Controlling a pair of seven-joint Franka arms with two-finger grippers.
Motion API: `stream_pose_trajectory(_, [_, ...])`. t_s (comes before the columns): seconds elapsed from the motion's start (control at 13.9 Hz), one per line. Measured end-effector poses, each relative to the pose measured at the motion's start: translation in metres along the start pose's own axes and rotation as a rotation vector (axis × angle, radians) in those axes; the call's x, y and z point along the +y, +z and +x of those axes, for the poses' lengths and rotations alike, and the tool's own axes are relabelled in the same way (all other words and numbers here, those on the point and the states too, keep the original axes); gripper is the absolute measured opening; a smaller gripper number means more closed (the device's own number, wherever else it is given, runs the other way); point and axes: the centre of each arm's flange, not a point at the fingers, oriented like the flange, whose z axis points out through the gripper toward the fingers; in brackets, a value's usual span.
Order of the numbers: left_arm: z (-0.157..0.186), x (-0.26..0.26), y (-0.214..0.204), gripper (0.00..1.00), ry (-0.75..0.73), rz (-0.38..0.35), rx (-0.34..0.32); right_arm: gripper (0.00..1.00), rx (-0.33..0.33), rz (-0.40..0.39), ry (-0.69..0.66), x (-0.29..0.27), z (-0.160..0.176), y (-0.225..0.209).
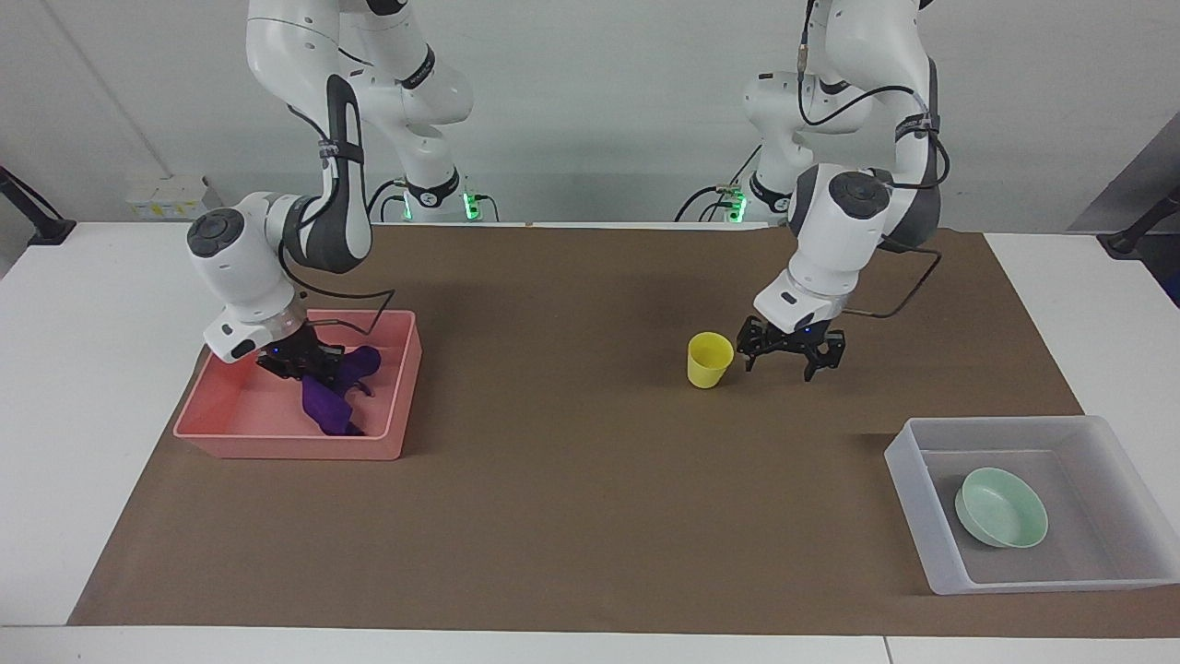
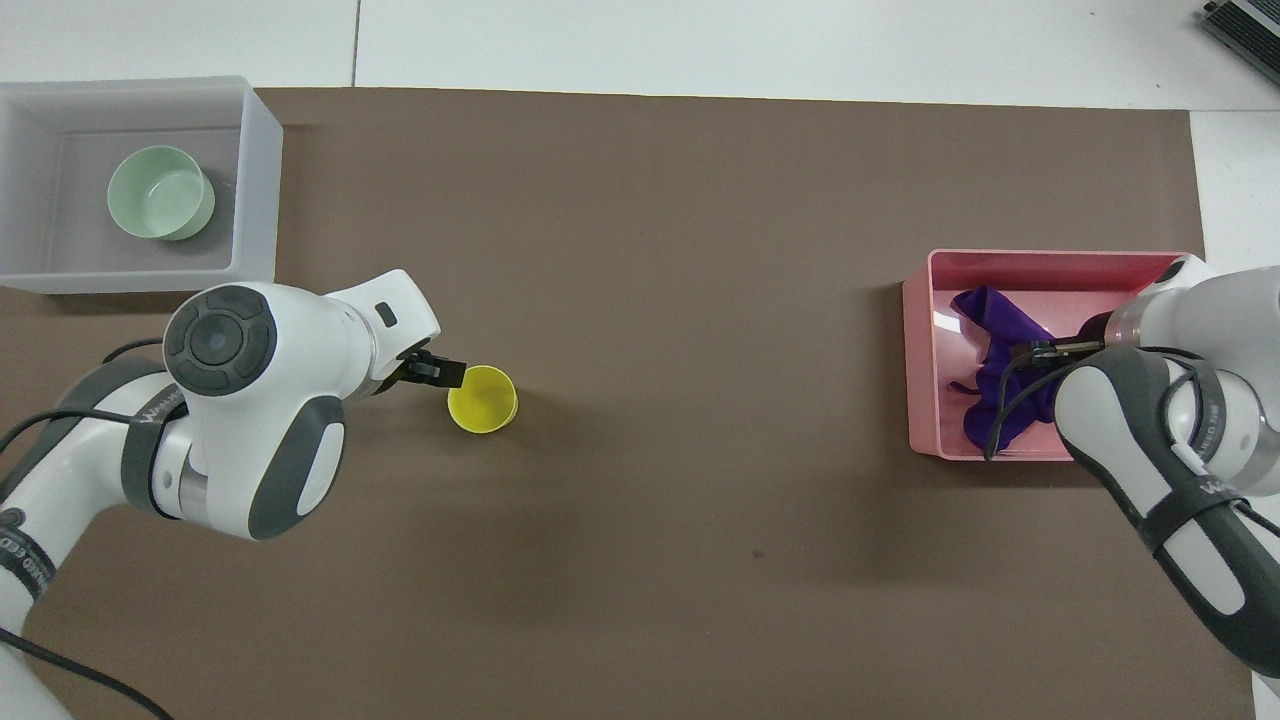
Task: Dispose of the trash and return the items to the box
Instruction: 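Reach the left gripper to the yellow cup and grasp its rim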
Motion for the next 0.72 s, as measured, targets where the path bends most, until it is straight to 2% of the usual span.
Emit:
stream_pose_trajectory(0.14, [-0.012, 0.017, 0.014, 1.00, -0.016, -0.007, 0.026, 0.96, 0.017, 0.001, -0.006, -0.003, 0.005, -0.017])
stream_pose_trajectory(0.22, [-0.016, 0.023, 0.019, 1.00, -0.029, -0.011, 0.031, 1.00, 0.016, 0.007, -0.006, -0.005, 0.005, -0.030])
stream_pose_trajectory(0.29, [-0.019, 0.029, 0.021, 0.90, -0.050, -0.013, 0.033, 1.00, 0.010, 0.014, -0.001, -0.008, 0.006, -0.046])
stream_pose_trajectory(0.43, [-0.022, 0.036, 0.023, 0.63, -0.126, -0.016, 0.030, 1.00, -0.004, 0.027, 0.026, -0.021, 0.009, -0.082])
stream_pose_trajectory(0.72, [-0.022, 0.039, 0.023, 0.15, -0.186, -0.018, 0.029, 1.00, -0.025, 0.002, 0.071, -0.053, 0.016, -0.136])
